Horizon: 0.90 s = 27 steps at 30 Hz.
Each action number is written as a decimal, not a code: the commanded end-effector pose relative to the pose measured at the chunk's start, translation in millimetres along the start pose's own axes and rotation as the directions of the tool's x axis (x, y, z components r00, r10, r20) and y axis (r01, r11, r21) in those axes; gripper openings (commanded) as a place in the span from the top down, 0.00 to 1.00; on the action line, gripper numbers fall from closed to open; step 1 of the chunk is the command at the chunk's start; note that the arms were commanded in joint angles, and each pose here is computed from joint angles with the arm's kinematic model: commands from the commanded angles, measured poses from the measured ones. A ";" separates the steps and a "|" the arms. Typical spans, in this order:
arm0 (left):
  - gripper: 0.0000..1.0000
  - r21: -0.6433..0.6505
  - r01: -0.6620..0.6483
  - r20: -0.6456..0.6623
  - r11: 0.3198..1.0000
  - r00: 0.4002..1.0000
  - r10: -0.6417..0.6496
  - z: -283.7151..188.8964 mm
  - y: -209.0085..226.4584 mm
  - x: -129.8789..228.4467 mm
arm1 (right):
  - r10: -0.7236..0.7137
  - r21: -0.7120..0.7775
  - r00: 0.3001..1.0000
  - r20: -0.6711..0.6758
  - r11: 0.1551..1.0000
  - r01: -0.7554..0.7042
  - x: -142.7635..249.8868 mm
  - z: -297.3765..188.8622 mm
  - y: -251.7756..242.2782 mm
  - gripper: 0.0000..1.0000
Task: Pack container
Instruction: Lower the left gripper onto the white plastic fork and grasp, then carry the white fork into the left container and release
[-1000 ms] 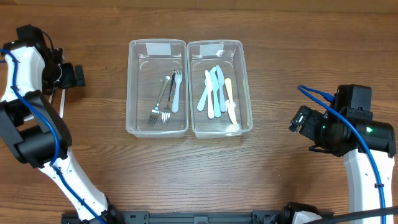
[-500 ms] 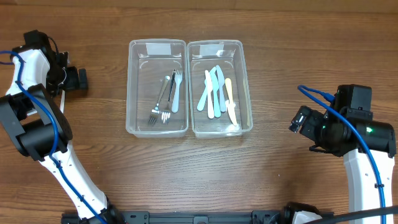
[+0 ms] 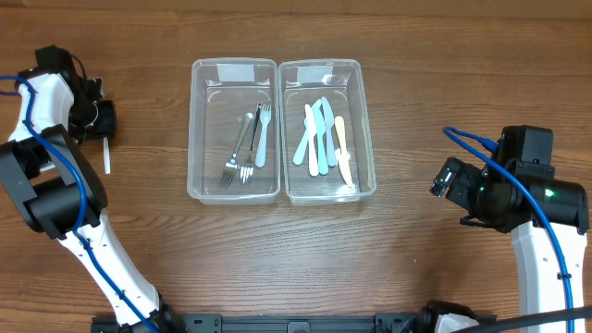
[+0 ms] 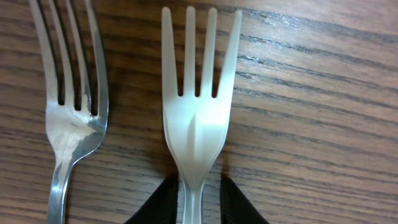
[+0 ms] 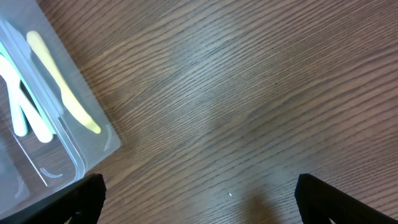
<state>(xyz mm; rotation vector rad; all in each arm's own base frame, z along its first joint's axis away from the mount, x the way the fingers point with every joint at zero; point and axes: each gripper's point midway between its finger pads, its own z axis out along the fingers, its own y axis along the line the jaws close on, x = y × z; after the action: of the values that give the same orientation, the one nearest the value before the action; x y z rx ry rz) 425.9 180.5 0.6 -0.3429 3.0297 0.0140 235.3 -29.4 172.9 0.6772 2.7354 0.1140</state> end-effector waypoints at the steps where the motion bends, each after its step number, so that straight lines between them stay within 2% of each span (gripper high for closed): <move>1: 0.85 0.033 0.002 -0.053 0.999 0.999 0.000 19.4 -6.6 10.0 | -0.004 0.010 1.000 0.014 1.000 0.004 -3.6 -0.8 -1.4 0.00; 5: 0.96 0.034 0.002 -0.055 0.999 0.998 0.000 19.1 -6.8 10.7 | -0.004 0.012 1.000 0.015 1.000 0.003 -3.8 -0.8 -1.8 0.00; 10: 0.96 0.087 -0.014 -0.021 0.996 1.000 0.016 -11.6 -23.8 3.5 | -0.004 0.010 1.000 0.022 1.000 0.004 -5.3 -0.9 -1.3 0.00; 15: 0.96 0.065 -0.118 0.225 0.991 0.969 0.101 -137.7 -80.1 -13.6 | -0.003 0.006 1.000 0.021 1.000 0.003 -5.2 -0.9 -0.6 0.00; 19: 0.96 0.067 -0.229 0.371 0.971 0.909 0.188 -221.7 -149.8 7.9 | 0.000 -0.002 1.000 0.015 1.000 0.000 -4.0 -0.8 0.7 0.00; 21: 0.96 0.093 -0.270 0.406 0.958 0.889 0.211 -242.4 -186.0 21.8 | 0.000 -0.002 1.000 0.009 1.000 0.000 -2.7 -0.8 0.6 0.00; 24: 0.96 0.094 -0.325 0.389 0.941 0.882 0.266 -238.2 -233.7 38.7 | 0.001 -0.001 1.000 0.006 1.000 -0.001 -1.9 -0.8 0.4 0.00; 27: 0.96 0.085 -0.357 0.305 0.930 0.898 0.316 -203.2 -263.7 51.2 | 0.001 -0.010 1.000 0.003 1.000 -0.001 -1.3 -0.8 1.8 0.00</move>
<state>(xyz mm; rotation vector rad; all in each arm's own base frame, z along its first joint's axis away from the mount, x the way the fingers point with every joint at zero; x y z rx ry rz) 417.8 -66.5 249.4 0.2027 2.6030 -0.1277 234.9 -30.1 172.8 0.6779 2.7363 0.1079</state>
